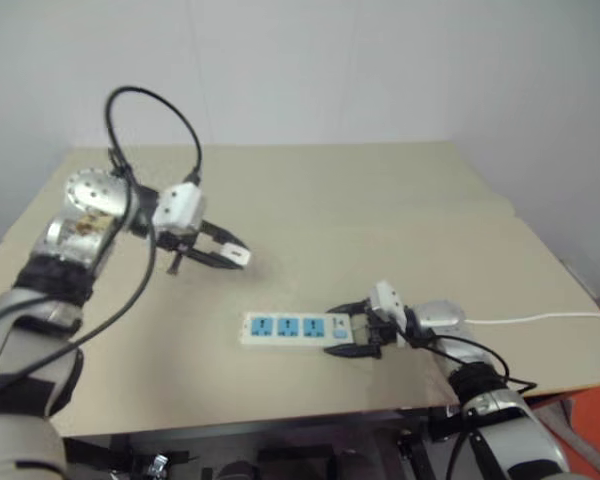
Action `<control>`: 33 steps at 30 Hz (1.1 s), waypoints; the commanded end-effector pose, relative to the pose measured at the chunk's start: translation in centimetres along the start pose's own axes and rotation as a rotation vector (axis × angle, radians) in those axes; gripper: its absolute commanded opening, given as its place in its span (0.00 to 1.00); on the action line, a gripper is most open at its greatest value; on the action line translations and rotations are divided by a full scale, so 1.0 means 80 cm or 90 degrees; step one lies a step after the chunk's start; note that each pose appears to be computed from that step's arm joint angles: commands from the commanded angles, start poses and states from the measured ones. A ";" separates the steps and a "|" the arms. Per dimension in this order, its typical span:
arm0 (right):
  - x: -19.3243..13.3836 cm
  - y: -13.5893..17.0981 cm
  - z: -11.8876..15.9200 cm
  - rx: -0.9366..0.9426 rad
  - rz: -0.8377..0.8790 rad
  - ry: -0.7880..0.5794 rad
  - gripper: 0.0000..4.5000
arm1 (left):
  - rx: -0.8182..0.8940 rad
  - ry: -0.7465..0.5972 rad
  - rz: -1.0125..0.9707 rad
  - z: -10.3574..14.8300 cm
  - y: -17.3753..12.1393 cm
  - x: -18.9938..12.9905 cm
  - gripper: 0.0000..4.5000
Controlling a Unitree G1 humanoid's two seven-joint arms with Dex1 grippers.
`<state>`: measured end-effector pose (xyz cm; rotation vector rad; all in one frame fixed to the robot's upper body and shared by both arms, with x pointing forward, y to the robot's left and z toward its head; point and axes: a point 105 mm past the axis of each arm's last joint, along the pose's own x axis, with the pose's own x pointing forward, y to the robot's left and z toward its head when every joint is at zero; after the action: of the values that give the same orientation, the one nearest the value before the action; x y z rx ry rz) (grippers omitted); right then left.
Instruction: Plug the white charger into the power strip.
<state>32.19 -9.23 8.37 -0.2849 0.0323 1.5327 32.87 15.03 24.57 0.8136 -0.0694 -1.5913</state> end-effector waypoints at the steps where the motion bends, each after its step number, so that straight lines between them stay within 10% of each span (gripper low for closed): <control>1: 0.007 0.017 -0.021 0.025 0.042 0.028 0.76 | 0.007 -0.060 0.010 0.027 -0.004 -0.002 0.22; 22: 0.023 0.027 -0.024 0.005 0.067 0.021 0.76 | -0.166 -0.312 0.088 0.051 -0.021 0.066 0.22; 33: 0.022 0.023 -0.022 0.003 0.050 0.017 0.76 | -0.276 -0.278 0.112 0.004 -0.059 0.122 0.22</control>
<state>31.70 -8.28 7.97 -0.3059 -0.0121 1.5680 29.33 7.68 17.74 0.0768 -0.0598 -1.5134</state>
